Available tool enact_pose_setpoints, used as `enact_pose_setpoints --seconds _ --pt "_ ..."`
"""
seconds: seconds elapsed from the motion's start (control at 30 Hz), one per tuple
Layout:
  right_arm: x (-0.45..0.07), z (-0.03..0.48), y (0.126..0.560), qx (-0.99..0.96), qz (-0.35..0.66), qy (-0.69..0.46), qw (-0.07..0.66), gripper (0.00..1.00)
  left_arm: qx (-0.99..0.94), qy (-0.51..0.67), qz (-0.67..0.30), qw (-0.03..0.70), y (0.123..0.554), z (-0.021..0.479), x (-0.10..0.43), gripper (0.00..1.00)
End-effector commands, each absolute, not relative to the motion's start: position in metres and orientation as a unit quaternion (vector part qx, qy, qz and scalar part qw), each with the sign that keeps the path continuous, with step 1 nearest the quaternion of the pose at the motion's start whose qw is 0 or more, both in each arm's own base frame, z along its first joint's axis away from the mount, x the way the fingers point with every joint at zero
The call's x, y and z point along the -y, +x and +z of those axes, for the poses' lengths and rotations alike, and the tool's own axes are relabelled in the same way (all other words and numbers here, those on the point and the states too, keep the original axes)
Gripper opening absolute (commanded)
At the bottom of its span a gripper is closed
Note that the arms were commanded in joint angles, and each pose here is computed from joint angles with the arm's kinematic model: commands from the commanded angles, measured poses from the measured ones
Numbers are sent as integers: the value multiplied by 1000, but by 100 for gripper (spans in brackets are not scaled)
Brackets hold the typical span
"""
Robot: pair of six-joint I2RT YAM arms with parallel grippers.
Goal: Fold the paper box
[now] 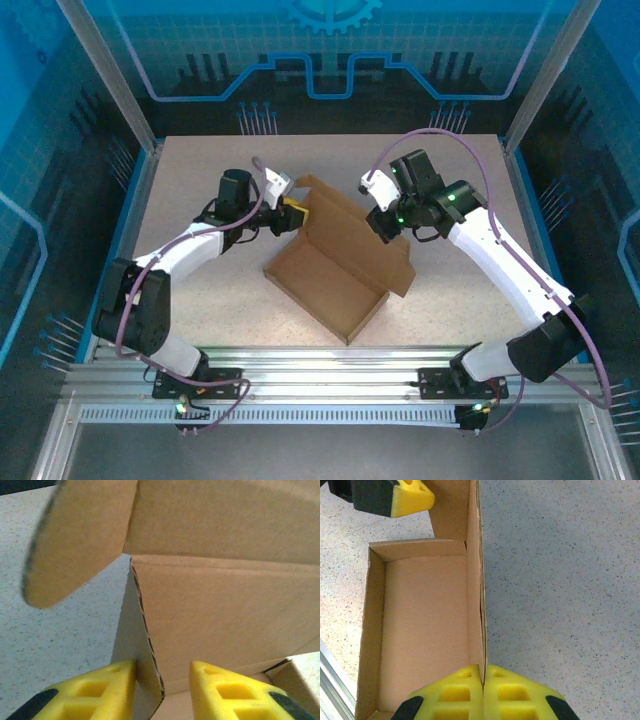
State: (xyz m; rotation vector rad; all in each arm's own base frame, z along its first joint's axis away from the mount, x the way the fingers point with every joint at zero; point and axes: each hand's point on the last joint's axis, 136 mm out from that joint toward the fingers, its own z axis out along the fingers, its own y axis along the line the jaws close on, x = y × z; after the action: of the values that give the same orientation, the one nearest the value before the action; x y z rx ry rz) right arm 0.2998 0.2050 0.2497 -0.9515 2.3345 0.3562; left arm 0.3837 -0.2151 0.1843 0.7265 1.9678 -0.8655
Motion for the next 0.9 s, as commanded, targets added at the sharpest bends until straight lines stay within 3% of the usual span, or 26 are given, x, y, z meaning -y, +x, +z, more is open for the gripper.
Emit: enact_pose_setpoints --seconds 0.0,0.27,0.5,0.87 --pt "-207 245 305 -877 135 -359 290 2 -803 297 -320 406 382 179 216 31" --pt "-208 246 303 -873 123 -371 292 2 -827 282 -283 397 388 168 216 30" --pt "-213 252 314 -869 119 -366 310 9 -829 269 -294 392 383 168 222 16" --pt "-194 287 312 -876 142 -269 374 56 -859 166 -250 414 369 158 197 17"
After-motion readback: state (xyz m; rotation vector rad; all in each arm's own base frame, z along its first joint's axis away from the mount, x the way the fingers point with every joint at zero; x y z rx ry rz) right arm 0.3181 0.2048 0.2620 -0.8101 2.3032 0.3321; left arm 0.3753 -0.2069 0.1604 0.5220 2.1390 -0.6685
